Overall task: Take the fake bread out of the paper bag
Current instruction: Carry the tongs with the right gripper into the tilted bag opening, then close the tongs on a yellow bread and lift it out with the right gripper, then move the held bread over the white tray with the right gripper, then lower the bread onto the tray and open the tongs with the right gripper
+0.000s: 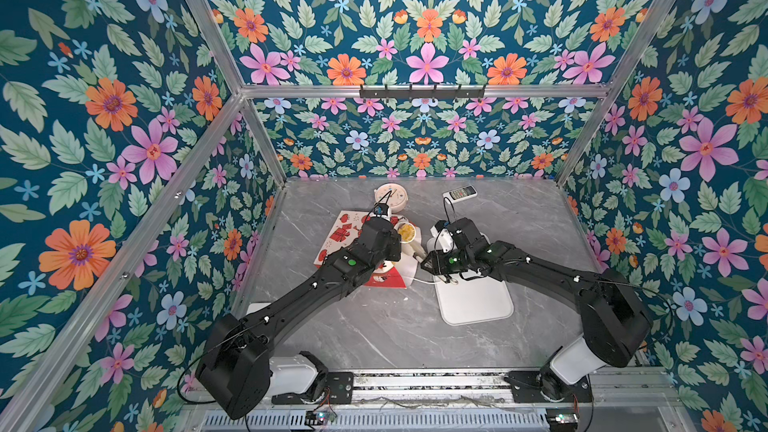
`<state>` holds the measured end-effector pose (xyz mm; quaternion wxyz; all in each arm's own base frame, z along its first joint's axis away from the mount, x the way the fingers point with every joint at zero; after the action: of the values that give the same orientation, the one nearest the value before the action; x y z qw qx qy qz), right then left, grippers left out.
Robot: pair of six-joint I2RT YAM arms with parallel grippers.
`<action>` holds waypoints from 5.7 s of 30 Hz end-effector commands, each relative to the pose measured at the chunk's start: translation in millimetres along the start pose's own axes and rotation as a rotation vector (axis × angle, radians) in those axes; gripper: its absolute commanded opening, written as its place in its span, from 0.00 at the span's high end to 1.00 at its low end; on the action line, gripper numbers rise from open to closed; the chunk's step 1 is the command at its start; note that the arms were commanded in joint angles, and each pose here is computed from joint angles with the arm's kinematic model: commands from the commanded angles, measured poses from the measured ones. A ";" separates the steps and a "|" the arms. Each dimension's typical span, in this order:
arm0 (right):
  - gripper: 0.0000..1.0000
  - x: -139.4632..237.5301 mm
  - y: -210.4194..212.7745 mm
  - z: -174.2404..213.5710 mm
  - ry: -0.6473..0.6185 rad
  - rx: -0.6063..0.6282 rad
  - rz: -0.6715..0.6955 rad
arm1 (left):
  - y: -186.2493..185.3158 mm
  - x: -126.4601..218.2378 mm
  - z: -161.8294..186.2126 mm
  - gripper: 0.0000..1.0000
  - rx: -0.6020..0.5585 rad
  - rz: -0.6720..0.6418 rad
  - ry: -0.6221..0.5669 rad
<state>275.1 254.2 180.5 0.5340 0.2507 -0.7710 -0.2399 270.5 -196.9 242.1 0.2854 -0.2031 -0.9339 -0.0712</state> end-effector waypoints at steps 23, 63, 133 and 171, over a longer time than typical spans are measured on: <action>0.78 -22.8 2.7 -12.5 -0.052 0.086 -0.070 | -3.7 1.7 -7.8 1.00 0.008 0.013 -0.030; 0.80 193.2 -50.4 44.9 -0.373 0.155 0.640 | 12.1 -9.7 1.3 1.00 0.055 -0.151 0.028; 0.44 118.0 -37.8 103.3 0.080 0.089 0.366 | 15.5 -1.7 11.5 1.00 0.051 -0.131 -0.004; 0.58 81.9 -70.3 35.5 -0.073 -0.055 0.425 | 18.7 3.1 9.8 1.00 0.041 -0.144 -0.003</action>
<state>217.3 145.7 175.0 0.5696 0.0419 -0.8083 -0.1429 271.6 -178.9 234.2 0.2861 -0.1356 -0.9461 -0.0685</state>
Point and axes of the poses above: each gripper's point midway between its finger pads, its own x axis back along the fingers, its own y axis along the line the jaws close on, z = x × y, the point moved 8 cm from there along x, back along the fingers, and after that the axes turned 15 degrees about -x, right-handed, at the moved point
